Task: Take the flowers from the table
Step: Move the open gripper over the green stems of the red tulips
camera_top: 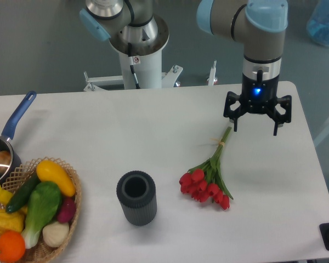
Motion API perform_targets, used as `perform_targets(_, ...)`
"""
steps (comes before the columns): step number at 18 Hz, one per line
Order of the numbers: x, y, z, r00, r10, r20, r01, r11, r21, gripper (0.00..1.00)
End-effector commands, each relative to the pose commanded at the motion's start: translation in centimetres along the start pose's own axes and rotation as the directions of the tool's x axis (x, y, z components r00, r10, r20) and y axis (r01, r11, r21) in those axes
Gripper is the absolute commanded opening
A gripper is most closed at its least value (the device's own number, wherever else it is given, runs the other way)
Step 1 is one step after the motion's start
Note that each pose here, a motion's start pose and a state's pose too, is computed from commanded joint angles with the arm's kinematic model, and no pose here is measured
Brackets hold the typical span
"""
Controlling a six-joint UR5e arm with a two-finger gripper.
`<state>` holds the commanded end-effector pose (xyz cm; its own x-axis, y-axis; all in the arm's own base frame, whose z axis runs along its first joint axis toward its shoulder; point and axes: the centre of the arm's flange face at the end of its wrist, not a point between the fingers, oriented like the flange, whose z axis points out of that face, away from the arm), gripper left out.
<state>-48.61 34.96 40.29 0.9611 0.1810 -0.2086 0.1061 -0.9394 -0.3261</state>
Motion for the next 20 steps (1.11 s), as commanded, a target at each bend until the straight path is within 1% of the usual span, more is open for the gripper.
perform_targets(6,0.6,0.0,0.5,1.000,-0.001,-0.010,0.001,1.000,-0.003,1.00)
perform_targets(9,0.4,0.6,1.3,1.000,-0.018,-0.017,0.018,1.000,-0.003,1.00)
perform_targets(13,1.5,1.5,3.0,0.998,-0.027,-0.050,0.025,0.999,-0.028,1.00)
perform_targets(16,2.4,2.7,5.1,0.996,-0.010,-0.091,0.005,0.998,-0.056,1.00)
perform_targets(17,2.7,3.1,6.3,0.994,-0.002,-0.113,-0.006,0.998,-0.068,1.00)
perform_targets(20,3.8,4.3,8.8,0.982,0.066,-0.177,-0.083,0.992,-0.091,1.00)
